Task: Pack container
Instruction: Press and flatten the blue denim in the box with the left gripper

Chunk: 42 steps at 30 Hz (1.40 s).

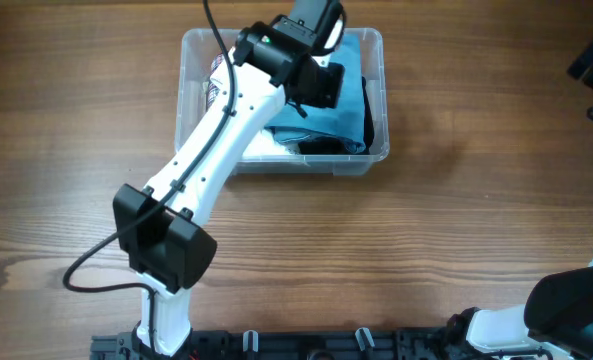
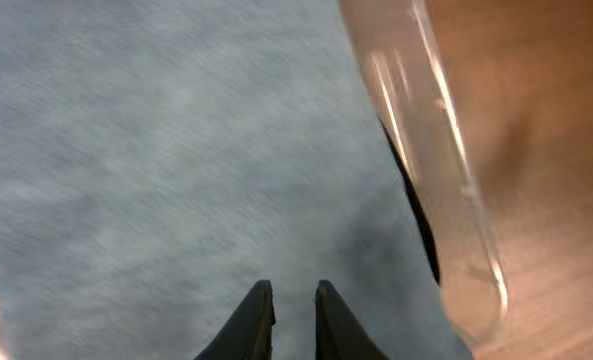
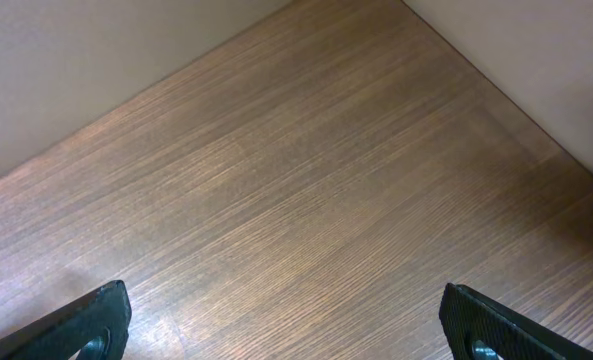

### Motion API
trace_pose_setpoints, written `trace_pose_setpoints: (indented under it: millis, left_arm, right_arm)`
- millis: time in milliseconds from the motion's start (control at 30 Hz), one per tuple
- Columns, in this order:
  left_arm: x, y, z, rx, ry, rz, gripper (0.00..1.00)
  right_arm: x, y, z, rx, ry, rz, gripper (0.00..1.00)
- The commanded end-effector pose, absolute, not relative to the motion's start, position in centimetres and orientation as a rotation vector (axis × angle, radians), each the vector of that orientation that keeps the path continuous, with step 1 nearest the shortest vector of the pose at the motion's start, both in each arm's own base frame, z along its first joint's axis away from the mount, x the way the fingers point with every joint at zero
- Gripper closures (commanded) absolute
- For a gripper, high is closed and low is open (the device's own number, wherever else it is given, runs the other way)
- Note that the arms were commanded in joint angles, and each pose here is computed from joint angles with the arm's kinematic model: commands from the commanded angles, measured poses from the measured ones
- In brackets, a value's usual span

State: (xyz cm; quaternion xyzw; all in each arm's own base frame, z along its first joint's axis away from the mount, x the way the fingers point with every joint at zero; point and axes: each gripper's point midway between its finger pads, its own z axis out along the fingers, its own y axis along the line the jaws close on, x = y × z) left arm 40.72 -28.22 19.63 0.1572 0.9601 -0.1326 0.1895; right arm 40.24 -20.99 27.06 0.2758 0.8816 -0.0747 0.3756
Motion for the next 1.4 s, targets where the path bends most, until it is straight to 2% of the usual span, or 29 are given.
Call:
trace_pose_setpoints:
  millis: [0,267,400,500,633,800,833,867,900,1000,1067,1233,1367]
  left_arm:
    - [39.6,-29.9,18.4,0.467,2.739,-0.417,0.87]
    - [39.5,-32.0,11.7,0.494,2.853,-0.37,0.89]
    - [39.4,-32.2,7.4,0.507,2.93,-0.324,0.85]
    - [39.2,-32.1,6.2,0.509,2.956,-0.308,0.84]
    - [39.7,-32.1,7.9,0.497,2.914,-0.332,0.84]
    - [41.3,-30.0,15.1,0.422,2.769,-0.352,0.8]
    - [41.6,-29.1,17.1,0.397,2.728,-0.342,0.78]
    - [41.6,-28.2,19.1,0.376,2.688,-0.336,0.71]
    - [41.5,-27.3,21.6,0.357,2.638,-0.335,0.6]
    - [40.5,-25.1,27.3,0.315,2.53,-0.343,0.17]
    - [38.9,-23.7,30.1,0.301,2.49,-0.343,0.0]
    - [34.8,-21.2,35.2,0.291,2.418,-0.376,0.0]
    - [30.0,-17.7,35.1,0.291,2.53,-0.3,0.0]
  right_arm:
    - [40.5,-20.7,26.4,0.681,2.28,-0.178,0.0]
    - [40.5,-20.7,26.4,0.681,2.28,-0.178,0.0]
    - [40.5,-20.7,26.4,0.68,2.28,-0.177,0.0]
    - [40.5,-20.7,26.4,0.68,2.28,-0.178,0.0]
    - [40.5,-20.7,26.4,0.681,2.28,-0.177,0.0]
    - [40.5,-20.7,26.4,0.68,2.28,-0.178,0.0]
    - [40.5,-20.7,26.4,0.681,2.28,-0.177,0.0]
    - [40.5,-20.7,26.4,0.68,2.28,-0.178,0.0]
    - [40.5,-20.7,26.4,0.681,2.28,-0.178,0.0]
    - [40.5,-20.7,26.4,0.68,2.28,-0.177,0.0]
    - [40.5,-20.7,26.4,0.68,2.28,-0.178,0.0]
    - [40.5,-20.7,26.4,0.68,2.28,-0.177,0.0]
    - [40.5,-20.7,26.4,0.681,2.28,-0.177,0.01]
